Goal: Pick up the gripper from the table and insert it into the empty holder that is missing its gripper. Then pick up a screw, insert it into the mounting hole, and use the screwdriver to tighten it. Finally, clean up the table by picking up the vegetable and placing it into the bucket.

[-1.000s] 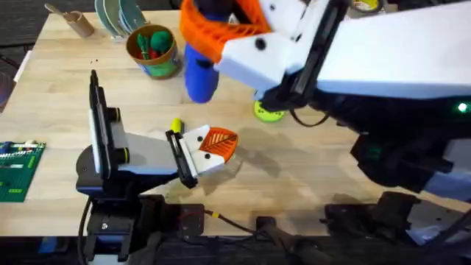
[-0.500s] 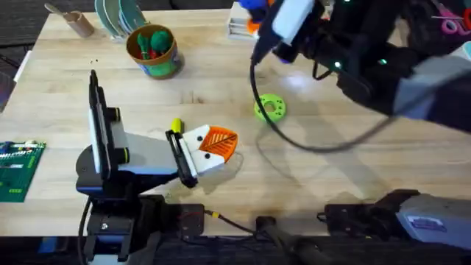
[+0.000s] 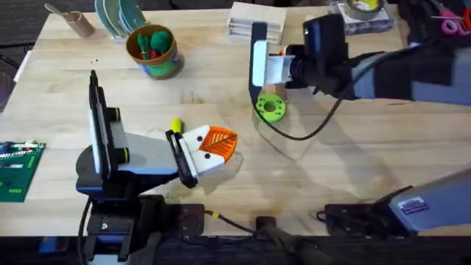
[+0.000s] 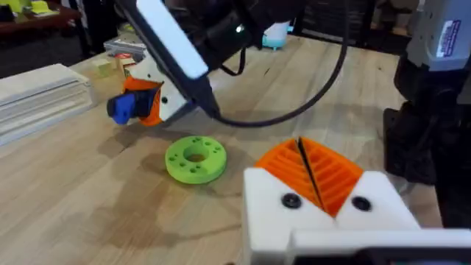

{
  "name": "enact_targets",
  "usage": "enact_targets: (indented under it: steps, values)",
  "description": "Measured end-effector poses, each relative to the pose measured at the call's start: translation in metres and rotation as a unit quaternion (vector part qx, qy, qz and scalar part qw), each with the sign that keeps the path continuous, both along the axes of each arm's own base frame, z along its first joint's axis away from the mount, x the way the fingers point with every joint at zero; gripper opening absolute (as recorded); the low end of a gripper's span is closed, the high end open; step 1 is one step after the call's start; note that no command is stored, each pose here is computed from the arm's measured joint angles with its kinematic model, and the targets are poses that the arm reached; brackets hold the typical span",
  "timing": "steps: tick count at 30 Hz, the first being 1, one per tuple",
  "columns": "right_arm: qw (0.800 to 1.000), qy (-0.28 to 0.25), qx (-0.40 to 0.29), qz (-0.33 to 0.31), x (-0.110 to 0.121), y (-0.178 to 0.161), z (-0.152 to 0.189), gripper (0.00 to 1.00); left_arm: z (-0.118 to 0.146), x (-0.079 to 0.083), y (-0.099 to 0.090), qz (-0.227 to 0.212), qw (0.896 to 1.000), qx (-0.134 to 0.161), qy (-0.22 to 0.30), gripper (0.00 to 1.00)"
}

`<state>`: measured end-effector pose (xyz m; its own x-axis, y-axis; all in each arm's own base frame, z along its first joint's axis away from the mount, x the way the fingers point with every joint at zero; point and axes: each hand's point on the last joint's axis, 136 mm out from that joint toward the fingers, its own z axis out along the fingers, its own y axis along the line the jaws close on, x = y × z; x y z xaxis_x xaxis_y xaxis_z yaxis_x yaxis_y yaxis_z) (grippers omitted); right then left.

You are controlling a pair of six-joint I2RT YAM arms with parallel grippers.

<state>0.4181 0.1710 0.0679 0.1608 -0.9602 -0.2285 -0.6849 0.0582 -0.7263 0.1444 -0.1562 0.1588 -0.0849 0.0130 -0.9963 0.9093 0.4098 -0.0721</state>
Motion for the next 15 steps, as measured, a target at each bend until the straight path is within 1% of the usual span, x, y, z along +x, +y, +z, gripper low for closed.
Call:
enact_targets:
  steps: [5,6,9,11,13,14,15]
  values:
    - [0.999,0.005,-0.032,0.0,0.006,-0.004,-0.018,0.031,0.0,0.0,0.0,0.0,1.0,0.0,0.0,0.003]
    - [0.999,0.007,-0.035,-0.001,0.006,-0.005,-0.02,0.058,0.0,0.0,0.0,0.0,1.0,0.0,0.0,0.004]
    - [0.999,0.006,-0.036,-0.005,0.006,-0.003,-0.02,0.388,0.0,0.0,0.0,0.0,1.0,0.0,0.0,0.003]
    - [0.999,-0.003,-0.036,-0.006,0.01,-0.001,-0.015,0.682,0.0,0.0,0.0,0.0,1.0,0.0,0.0,0.003]
    - [0.999,-0.019,-0.036,-0.011,0.016,0.0,-0.005,0.949,0.0,0.0,0.0,0.0,1.0,0.0,0.0,0.003]
    - [0.999,-0.021,-0.033,-0.012,0.017,0.001,-0.003,0.981,0.0,0.0,0.0,0.0,1.0,0.0,0.0,0.003]
    - [0.999,-0.02,-0.033,-0.011,0.016,0.003,-0.003,0.988,0.0,0.0,0.0,0.0,1.0,0.0,0.0,0.003]
